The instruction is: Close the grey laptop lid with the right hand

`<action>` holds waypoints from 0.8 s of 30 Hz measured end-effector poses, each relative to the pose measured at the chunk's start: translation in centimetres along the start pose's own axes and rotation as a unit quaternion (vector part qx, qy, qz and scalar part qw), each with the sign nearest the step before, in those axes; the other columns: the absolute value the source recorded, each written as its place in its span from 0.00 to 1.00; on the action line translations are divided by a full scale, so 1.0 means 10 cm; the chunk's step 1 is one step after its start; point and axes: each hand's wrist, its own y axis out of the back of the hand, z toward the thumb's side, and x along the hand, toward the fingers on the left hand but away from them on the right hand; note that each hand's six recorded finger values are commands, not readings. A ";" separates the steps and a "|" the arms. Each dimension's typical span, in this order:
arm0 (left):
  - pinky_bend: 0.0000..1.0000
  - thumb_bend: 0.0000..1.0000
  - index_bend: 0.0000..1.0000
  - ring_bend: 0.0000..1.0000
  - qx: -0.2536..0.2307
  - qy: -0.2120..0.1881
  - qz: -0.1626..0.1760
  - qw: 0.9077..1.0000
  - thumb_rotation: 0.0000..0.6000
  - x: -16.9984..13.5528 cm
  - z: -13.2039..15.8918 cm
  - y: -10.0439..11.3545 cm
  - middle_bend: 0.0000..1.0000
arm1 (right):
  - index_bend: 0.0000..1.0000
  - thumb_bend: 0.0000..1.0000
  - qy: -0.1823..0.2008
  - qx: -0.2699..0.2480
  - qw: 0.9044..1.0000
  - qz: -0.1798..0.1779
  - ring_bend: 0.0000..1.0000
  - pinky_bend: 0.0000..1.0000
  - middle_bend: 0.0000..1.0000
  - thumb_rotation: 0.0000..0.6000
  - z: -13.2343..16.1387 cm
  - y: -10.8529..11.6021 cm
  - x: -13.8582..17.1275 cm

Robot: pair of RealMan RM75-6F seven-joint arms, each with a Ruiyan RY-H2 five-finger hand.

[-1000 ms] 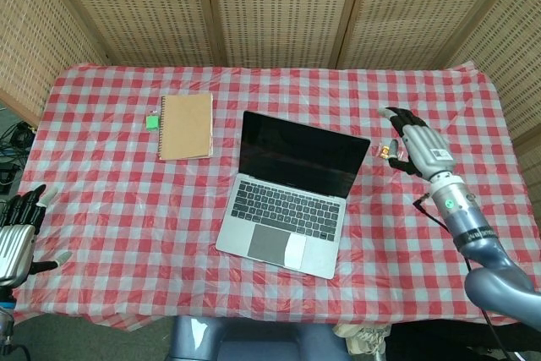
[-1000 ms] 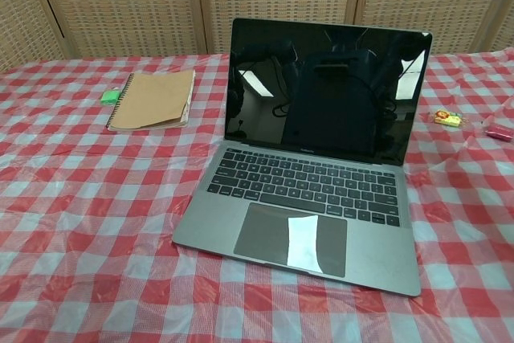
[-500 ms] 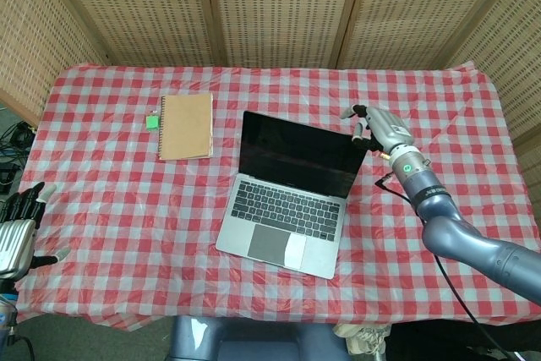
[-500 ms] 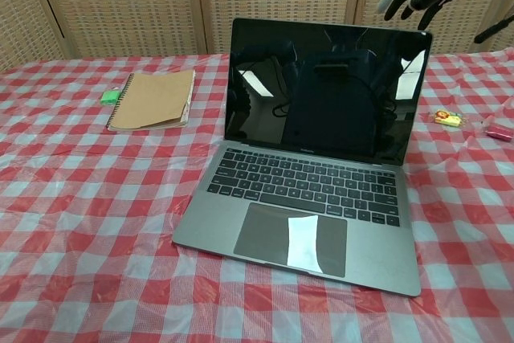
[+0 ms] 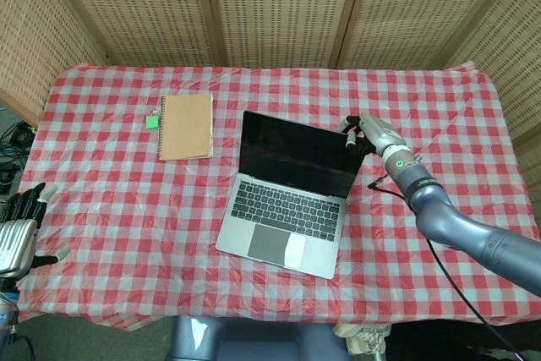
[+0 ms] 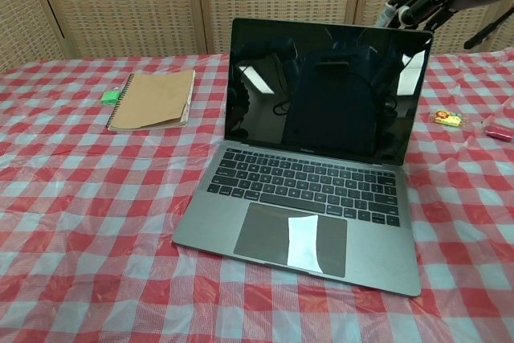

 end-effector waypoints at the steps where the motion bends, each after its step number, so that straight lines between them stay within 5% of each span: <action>1: 0.00 0.00 0.00 0.00 0.000 0.000 0.000 1.000 1.00 0.00 0.00 0.00 0.00 | 0.42 1.00 0.001 -0.004 1.000 0.004 0.40 0.50 0.46 1.00 0.01 0.00 0.01; 11: 0.00 0.00 0.00 0.00 -0.001 -0.002 0.002 1.000 1.00 -0.01 0.01 0.01 0.00 | 0.44 1.00 0.020 -0.046 0.998 0.045 0.42 0.52 0.48 1.00 0.08 0.01 0.16; 24: 0.00 0.00 0.00 0.00 0.001 -0.009 0.003 1.000 1.00 -0.04 0.05 0.02 0.00 | 0.44 1.00 0.074 0.023 0.992 0.098 0.42 0.52 0.48 1.00 0.19 -0.28 0.52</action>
